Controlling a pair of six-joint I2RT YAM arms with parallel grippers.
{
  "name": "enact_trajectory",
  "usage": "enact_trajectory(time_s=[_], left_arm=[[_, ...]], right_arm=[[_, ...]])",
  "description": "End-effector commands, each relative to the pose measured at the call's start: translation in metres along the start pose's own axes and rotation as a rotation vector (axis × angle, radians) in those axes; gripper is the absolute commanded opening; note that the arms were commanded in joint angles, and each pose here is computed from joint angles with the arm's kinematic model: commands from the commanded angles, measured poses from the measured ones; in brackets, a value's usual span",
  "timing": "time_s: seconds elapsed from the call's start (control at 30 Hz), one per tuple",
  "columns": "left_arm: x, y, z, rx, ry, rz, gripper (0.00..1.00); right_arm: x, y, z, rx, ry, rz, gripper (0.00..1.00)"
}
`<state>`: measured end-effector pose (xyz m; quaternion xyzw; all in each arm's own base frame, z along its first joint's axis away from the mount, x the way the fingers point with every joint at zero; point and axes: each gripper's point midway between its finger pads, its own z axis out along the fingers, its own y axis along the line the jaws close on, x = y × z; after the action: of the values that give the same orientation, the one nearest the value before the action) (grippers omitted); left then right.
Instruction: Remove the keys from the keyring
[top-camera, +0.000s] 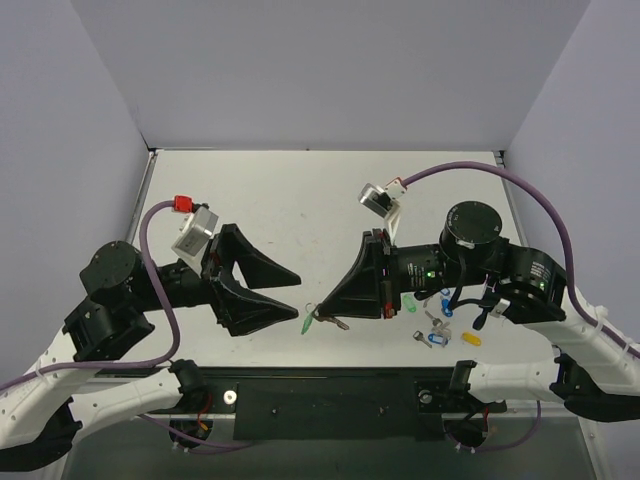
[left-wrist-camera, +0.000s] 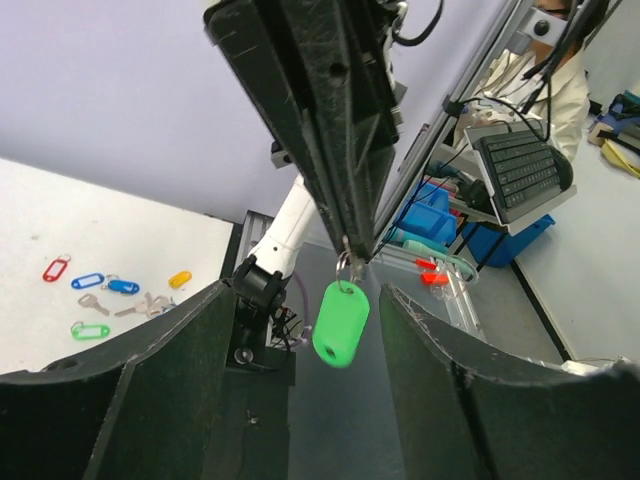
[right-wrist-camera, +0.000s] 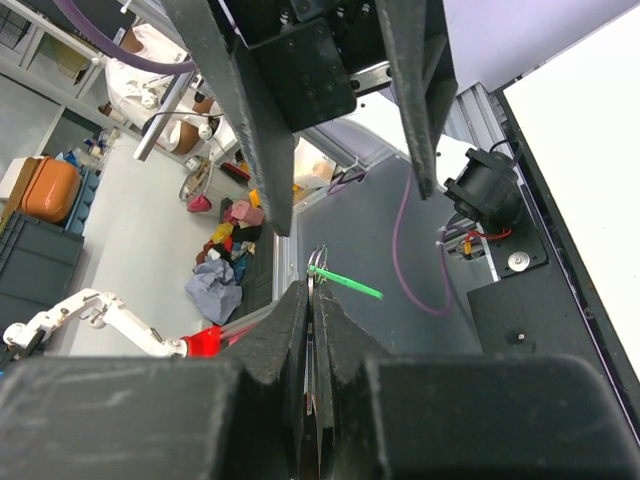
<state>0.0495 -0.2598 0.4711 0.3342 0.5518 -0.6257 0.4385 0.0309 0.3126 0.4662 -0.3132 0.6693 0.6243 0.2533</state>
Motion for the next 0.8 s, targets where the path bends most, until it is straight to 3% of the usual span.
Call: enact_trajectory(time_s=[0.0, 0.43, 0.63, 0.77], left_arm=[[-0.019, -0.021, -0.003, 0.087, -0.064, 0.028, 0.69], [-0.005, -0.016, 0.013, 0.119, 0.005, -0.047, 0.68], [-0.005, -0.019, 0.016, 0.147, 0.007, -0.063, 0.58], [-0.004, -0.020, 0.016, 0.152, 0.013, -0.070, 0.43]], right_arm=[[-0.009, 0.016, -0.002, -0.051, -0.017, -0.038, 0.00], [-0.012, 0.020, 0.002, -0.059, -0.012, -0.046, 0.00], [-0.012, 0.019, 0.003, -0.050, -0.016, -0.047, 0.00], [-0.012, 0.019, 0.003, -0.050, -0.016, -0.050, 0.00]])
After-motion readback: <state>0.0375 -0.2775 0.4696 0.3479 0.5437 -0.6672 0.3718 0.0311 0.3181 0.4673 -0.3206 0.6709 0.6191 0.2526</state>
